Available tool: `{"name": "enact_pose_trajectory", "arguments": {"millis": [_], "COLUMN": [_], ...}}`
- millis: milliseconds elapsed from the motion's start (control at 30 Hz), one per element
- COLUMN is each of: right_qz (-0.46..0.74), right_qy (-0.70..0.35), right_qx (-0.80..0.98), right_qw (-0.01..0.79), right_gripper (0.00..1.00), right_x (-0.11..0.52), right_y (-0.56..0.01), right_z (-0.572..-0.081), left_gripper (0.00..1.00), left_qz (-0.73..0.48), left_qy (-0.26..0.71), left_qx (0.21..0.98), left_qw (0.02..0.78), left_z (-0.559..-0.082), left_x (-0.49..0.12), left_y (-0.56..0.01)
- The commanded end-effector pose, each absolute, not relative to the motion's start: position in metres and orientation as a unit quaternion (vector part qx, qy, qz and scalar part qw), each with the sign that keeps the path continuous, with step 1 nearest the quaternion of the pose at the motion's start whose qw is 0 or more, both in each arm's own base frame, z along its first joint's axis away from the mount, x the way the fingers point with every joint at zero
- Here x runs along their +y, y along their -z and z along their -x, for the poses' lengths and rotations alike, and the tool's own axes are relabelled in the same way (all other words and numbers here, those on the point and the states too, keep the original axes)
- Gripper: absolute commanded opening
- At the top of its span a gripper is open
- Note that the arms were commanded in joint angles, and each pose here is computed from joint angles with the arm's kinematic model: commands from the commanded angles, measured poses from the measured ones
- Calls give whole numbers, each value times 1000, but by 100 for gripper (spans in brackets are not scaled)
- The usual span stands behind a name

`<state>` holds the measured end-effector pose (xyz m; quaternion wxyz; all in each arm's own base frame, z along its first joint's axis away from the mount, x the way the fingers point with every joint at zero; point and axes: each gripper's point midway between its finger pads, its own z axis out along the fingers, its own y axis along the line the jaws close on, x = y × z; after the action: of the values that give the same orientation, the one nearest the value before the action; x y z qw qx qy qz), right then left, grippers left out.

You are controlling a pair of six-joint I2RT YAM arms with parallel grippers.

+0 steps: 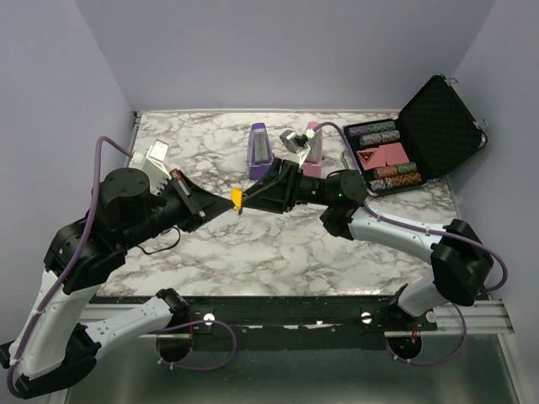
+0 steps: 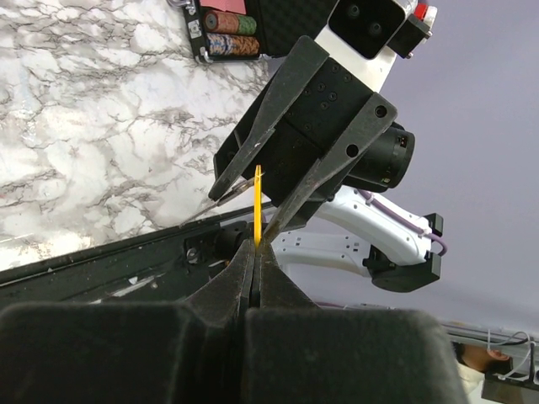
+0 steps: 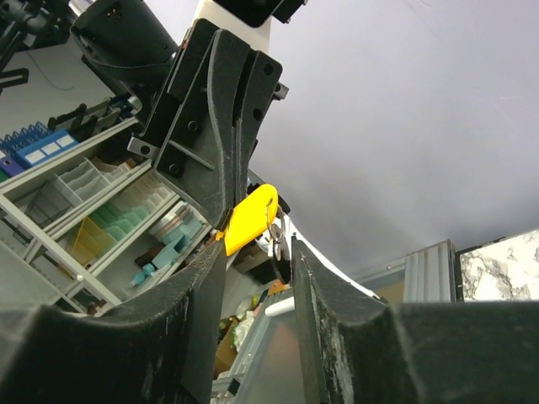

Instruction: Remove the keys from the keyring

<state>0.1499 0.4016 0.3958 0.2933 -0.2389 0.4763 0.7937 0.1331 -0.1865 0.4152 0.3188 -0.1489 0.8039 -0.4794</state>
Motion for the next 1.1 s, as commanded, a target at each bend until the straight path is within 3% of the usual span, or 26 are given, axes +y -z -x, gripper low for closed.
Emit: {"name": "enact_pose_trajectory", "arguments": {"millis": [0, 700, 933, 1067], "right_qz": [247, 242, 247, 255], "right_qy": [-797, -791, -783, -774], "right_qx": [462, 475, 487, 496], "right_qw": [300, 301, 299, 300], "right_gripper": [43, 17, 1, 1], "right_x": [399, 402, 405, 406], "right_y": [-401, -397, -392, -388], "right_z": [-143, -147, -149, -149], "left_gripper": [0, 0, 0, 0], "left_qz": [151, 143, 131, 124], "left_qy": [484, 478, 471, 462], "left_qx": [801, 806, 812, 818], "left_qw": [319, 317, 317, 319], "left_z": [-132, -127, -122, -121], "left_x": [-185, -182, -179, -177], "left_y": [-415, -404, -399, -394]}}
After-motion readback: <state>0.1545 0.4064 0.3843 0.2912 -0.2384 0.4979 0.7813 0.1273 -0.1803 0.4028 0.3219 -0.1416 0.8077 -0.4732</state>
